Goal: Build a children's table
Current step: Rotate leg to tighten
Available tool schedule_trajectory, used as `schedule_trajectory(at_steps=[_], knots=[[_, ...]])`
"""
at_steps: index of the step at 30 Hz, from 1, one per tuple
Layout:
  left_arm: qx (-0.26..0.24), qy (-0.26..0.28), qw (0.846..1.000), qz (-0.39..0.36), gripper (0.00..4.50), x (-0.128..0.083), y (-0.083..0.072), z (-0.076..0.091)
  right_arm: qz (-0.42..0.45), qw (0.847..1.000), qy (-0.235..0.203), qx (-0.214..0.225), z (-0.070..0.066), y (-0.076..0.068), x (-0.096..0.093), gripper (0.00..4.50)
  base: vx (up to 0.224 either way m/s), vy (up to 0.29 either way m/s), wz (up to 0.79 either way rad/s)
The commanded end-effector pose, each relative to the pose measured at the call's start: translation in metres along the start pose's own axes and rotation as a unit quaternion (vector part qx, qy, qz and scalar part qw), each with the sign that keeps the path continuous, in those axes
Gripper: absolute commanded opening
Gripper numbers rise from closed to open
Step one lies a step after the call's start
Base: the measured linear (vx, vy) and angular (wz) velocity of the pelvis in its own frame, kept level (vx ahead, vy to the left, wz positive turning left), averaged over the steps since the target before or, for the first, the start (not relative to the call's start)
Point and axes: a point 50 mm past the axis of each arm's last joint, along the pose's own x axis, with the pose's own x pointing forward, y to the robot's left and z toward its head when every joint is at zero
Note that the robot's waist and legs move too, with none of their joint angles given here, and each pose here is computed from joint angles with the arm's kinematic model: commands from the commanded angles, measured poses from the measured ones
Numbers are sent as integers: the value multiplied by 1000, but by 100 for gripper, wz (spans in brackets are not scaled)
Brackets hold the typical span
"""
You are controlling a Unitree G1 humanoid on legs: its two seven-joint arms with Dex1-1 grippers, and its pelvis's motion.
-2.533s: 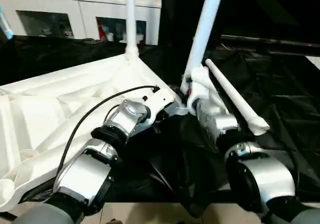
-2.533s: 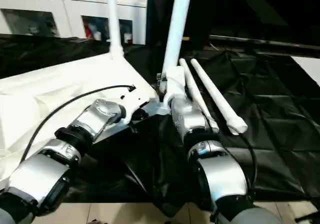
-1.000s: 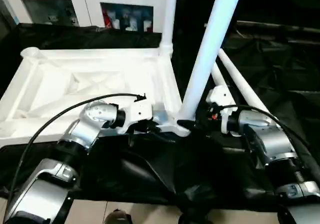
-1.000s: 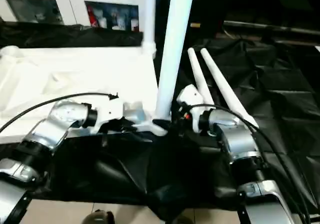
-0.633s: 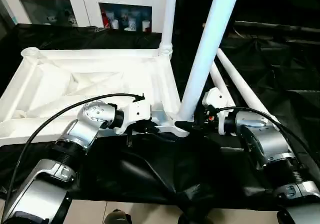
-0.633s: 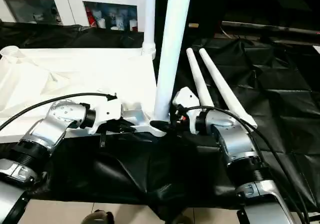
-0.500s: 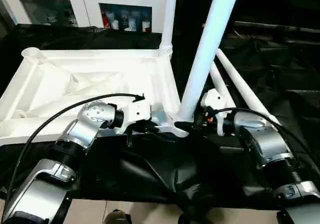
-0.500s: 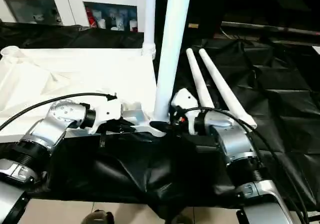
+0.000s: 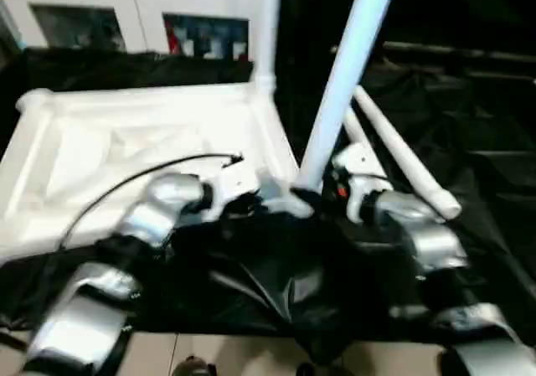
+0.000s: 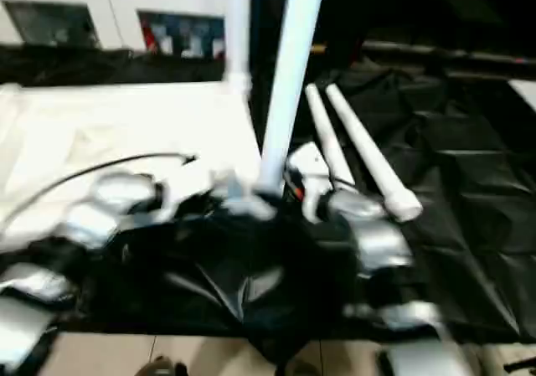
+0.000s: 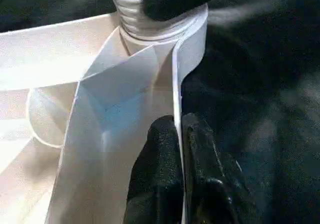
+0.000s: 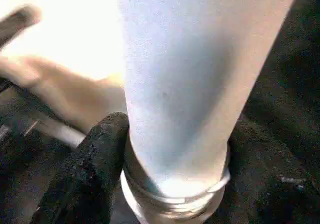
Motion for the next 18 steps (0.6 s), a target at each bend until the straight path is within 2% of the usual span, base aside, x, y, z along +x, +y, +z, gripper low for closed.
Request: schedule_trajectory(at_steps=[1,4,5,7,9,11,14,17,18], knots=[[-42,6,996,84,0,13,7,10,-65,993,79,54,-36,8,10,267,0,0,0],[-56,3,994,90,0,20,5,15,-74,992,82,56,-36,14,17,267,0,0,0],[-61,-3,995,83,0,28,-1,23,-78,992,81,64,-32,22,26,267,0,0,0],[-54,-9,996,77,0,33,-4,27,-68,994,63,63,-25,28,32,267,0,0,0],[-47,-11,996,73,0,35,-5,30,-67,995,44,62,-19,28,34,323,0,0,0],[-42,-13,997,70,0,35,-4,30,-63,996,29,64,-14,26,35,346,0,0,0],[-29,-15,998,55,0,29,-3,25,-62,997,-6,41,-2,14,30,364,0,0,0],[-1,-20,1000,22,0,20,-3,20,-18,1000,-14,12,2,2,18,364,0,0,0],[9,-30,1000,-4,0,15,-5,18,28,999,-11,-12,2,-2,9,364,0,0,0]])
